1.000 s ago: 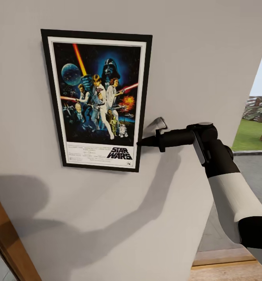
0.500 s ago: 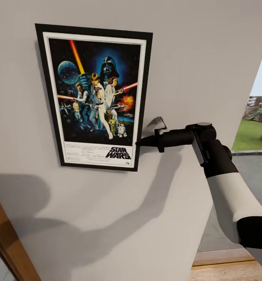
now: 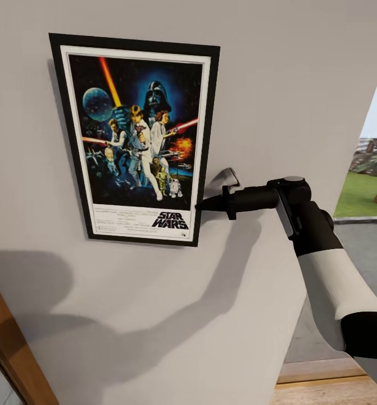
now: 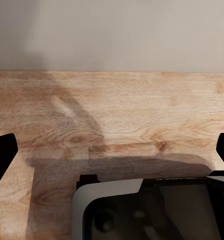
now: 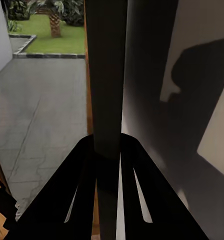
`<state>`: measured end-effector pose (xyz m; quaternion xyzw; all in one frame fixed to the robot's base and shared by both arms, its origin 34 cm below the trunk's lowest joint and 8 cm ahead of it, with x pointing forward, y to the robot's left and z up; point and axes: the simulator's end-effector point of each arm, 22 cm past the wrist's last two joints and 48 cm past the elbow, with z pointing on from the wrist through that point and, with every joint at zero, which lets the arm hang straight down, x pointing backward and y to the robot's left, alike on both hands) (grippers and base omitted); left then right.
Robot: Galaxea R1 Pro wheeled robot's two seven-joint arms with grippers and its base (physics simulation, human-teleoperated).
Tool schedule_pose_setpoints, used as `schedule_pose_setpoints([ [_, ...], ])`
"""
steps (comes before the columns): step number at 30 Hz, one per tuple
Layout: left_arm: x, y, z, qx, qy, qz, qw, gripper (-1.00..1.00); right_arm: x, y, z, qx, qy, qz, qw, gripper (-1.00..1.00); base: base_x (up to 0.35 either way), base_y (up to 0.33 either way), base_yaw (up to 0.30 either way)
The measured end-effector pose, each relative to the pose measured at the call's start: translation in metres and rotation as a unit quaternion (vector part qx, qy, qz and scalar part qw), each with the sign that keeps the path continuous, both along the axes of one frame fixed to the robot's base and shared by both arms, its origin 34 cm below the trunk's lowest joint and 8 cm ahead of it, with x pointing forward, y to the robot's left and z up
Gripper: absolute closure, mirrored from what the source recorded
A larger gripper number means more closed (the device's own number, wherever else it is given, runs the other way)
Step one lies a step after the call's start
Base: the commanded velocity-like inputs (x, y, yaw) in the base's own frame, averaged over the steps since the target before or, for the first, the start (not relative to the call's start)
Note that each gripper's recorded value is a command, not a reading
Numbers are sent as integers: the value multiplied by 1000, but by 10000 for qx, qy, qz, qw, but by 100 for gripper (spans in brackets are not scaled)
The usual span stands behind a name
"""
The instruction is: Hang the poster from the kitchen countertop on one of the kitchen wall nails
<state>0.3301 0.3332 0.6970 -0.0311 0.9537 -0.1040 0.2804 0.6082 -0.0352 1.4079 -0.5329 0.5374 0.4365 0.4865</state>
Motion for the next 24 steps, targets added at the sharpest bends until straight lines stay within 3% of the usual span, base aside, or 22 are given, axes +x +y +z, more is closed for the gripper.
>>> schedule_pose_setpoints([
  [10, 0, 4, 0, 34, 4, -22, 10000, -100, -1, 0, 0, -3, 41, 10, 10000, 100, 0, 0, 0],
  [11, 0, 4, 1, 35, -4, -22, 10000, -100, -5, 1, 3, 14, 359, -14, 9994, 100, 0, 0, 0],
  [22, 0, 4, 1, 36, -1, -23, 10000, -100, -5, 1, 3, 18, 390, -12, 9992, 100, 0, 0, 0],
  [23, 0, 4, 1, 36, -1, -23, 10000, -100, -5, 0, 3, 19, 392, -11, 9992, -100, 0, 0, 0],
  [24, 0, 4, 1, 36, -1, -23, 10000, -100, -5, 0, 3, 20, 399, -13, 9992, -100, 0, 0, 0],
])
